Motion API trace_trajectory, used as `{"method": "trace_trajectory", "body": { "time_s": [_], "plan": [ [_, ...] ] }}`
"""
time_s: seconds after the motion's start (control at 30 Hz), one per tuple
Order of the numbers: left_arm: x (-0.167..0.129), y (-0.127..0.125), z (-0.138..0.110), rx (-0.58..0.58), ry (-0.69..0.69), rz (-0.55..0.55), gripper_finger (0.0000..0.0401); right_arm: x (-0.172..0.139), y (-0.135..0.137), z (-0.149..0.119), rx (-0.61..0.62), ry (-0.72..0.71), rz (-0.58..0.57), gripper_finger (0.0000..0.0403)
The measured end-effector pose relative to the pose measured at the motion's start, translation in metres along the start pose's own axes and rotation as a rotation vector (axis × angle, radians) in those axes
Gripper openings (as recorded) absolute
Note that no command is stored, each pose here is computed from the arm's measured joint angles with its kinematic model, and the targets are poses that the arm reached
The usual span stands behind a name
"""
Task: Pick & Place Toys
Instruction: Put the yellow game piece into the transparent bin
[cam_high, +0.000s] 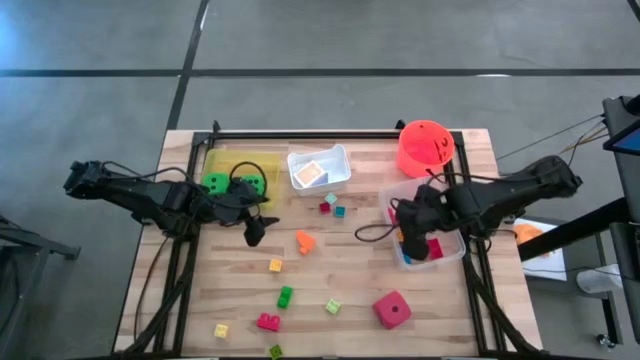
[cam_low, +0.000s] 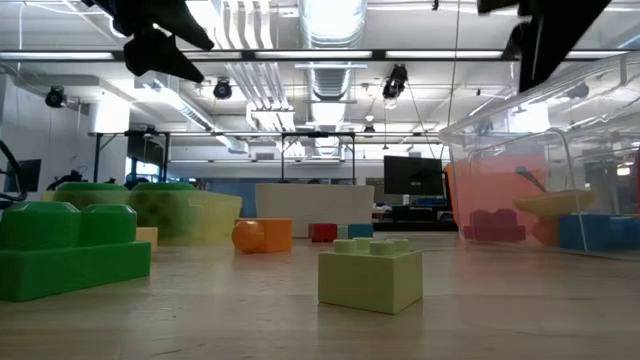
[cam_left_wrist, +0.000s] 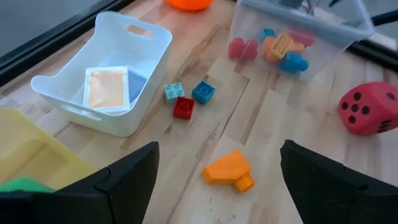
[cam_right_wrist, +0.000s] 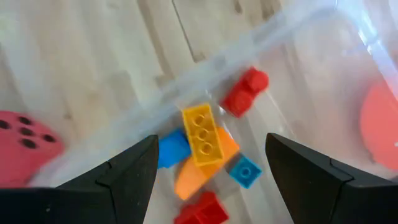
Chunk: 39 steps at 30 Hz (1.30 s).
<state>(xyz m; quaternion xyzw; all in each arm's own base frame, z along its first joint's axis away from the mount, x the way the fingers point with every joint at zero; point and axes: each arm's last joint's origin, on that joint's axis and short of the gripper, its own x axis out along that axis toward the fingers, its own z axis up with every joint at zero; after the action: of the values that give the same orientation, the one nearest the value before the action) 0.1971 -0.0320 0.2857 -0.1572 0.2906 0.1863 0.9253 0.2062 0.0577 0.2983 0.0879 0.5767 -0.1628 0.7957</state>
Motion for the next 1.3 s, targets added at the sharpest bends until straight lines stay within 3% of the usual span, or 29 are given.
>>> {"method": "trace_trajectory", "body": {
  "time_s": [0.2, 0.43, 0.77, 0.93, 1.1, 1.3],
  "plan": [
    [0.000, -0.002, 0.004, -0.018, -0.047, -0.019, 0.0322, -0.011, 0.037, -0.004, -0.034, -0.036, 0.019, 0.0290],
    [0.000, -0.003, 0.005, -0.007, -0.055, -0.022, 0.0322, -0.014, 0.088, -0.004, -0.164, -0.078, -0.026, 0.0290],
    [0.003, -0.005, 0.005, 0.021, -0.052, -0.020, 0.0322, -0.033, 0.131, 0.007, -0.206, -0.105, -0.066, 0.0290],
    [0.016, -0.012, -0.001, 0.090, 0.059, -0.108, 0.0322, -0.039, 0.143, 0.002, -0.229, -0.190, -0.096, 0.0290],
    [0.026, -0.019, -0.008, 0.062, 0.194, -0.221, 0.0322, -0.040, 0.149, -0.002, -0.211, -0.235, -0.087, 0.0290],
    [0.036, -0.016, -0.023, -0.066, 0.356, -0.119, 0.0322, -0.034, 0.150, -0.006, -0.194, -0.230, -0.105, 0.0290]
  ]
}}
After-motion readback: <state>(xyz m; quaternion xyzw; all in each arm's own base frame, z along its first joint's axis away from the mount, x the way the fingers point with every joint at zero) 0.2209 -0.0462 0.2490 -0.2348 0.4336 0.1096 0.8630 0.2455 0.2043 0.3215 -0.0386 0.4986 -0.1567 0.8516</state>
